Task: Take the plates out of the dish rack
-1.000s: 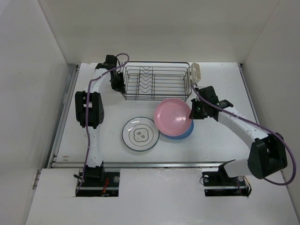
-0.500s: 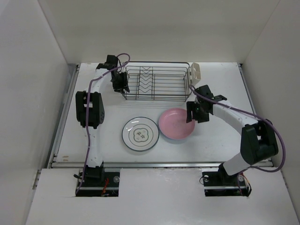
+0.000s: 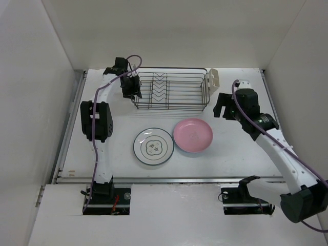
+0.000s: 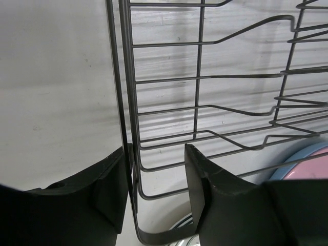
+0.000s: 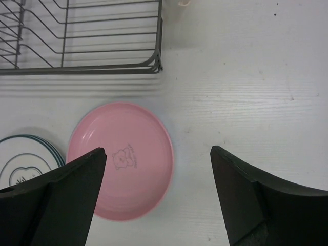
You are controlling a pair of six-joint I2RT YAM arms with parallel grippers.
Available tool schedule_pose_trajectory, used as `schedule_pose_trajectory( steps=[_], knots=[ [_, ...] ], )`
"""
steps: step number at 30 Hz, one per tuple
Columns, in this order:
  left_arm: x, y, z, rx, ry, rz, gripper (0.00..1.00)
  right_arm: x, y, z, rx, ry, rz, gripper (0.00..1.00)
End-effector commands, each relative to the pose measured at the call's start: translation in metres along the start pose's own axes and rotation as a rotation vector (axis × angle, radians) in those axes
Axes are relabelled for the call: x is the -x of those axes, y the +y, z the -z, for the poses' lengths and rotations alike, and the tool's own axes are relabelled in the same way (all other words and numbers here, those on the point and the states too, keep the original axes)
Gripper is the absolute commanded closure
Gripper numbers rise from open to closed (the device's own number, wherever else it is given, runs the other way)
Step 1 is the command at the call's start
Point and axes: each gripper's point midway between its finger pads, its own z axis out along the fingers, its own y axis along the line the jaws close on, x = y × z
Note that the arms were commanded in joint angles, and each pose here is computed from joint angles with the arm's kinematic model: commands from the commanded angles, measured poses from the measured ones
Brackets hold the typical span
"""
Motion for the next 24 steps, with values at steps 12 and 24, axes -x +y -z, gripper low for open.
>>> schedule_pose_trajectory(
  steps=[12, 24],
  knots=[
    [0.025, -0.022, 0.104, 0.028, -0.186, -0.172, 0.56, -0.131, -0.002, -0.086, -0.171, 0.448, 0.043, 0.15],
    [0.031, 0.007, 0.149, 0.052, -0.263, -0.098, 0.53, -0.155, -0.015, -0.107, -0.279, 0.514, 0.072, 0.15]
  ],
)
